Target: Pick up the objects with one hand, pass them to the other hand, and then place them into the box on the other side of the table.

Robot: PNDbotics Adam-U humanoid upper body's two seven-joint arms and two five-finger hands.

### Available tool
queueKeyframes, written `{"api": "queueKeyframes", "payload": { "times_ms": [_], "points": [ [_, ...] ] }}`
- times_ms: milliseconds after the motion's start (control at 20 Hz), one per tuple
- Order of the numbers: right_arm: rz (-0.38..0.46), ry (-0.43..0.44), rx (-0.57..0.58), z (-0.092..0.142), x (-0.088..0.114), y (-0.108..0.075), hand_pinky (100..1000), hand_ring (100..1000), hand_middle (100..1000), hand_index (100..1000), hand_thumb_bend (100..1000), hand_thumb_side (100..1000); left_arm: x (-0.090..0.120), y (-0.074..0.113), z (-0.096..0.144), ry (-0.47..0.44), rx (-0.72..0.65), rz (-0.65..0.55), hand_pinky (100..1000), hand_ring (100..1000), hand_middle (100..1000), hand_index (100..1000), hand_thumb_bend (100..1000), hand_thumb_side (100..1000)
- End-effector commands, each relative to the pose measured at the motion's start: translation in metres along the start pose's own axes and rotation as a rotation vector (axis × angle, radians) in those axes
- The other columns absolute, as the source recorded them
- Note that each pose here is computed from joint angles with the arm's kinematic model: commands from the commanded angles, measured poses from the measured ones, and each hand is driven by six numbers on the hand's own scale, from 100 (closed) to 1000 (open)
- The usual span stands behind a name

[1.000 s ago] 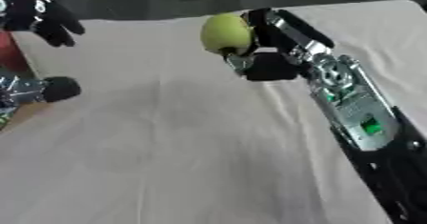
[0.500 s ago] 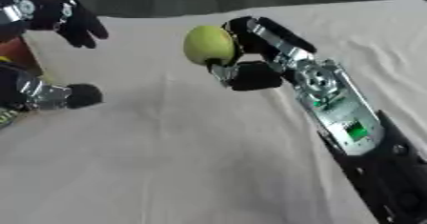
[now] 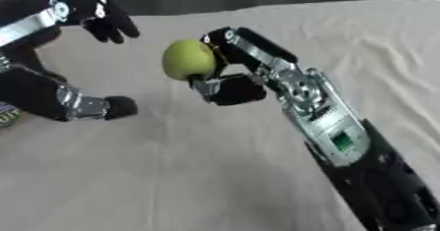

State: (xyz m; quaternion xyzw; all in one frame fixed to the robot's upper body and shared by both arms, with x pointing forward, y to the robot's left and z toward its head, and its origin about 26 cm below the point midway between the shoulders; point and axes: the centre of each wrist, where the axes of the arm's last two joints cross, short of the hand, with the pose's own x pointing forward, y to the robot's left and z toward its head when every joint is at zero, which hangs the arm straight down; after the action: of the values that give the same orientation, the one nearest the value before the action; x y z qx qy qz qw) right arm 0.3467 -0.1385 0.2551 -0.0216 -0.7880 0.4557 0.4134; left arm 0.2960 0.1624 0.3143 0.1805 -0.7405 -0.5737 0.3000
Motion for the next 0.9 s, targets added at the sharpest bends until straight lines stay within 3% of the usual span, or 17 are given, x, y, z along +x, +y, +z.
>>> {"api": "queueKeyframes", "payload": {
  "times_ms": [50, 900],
  "points": [
    [0.013, -0.016, -0.003, -0.004, 0.008, -0.001, 567, 511, 497, 452, 100, 100, 0.008, 0.005, -0.002, -0.014, 0.022, -0.031, 722, 697, 723, 768, 668, 469],
    [0.020, -0.061, 0.030, -0.004, 0.015, 0.011, 563, 509, 498, 452, 100, 100, 0.001, -0.008, -0.011, 0.063, 0.038, -0.072, 725, 702, 723, 762, 655, 360]
  ]
}}
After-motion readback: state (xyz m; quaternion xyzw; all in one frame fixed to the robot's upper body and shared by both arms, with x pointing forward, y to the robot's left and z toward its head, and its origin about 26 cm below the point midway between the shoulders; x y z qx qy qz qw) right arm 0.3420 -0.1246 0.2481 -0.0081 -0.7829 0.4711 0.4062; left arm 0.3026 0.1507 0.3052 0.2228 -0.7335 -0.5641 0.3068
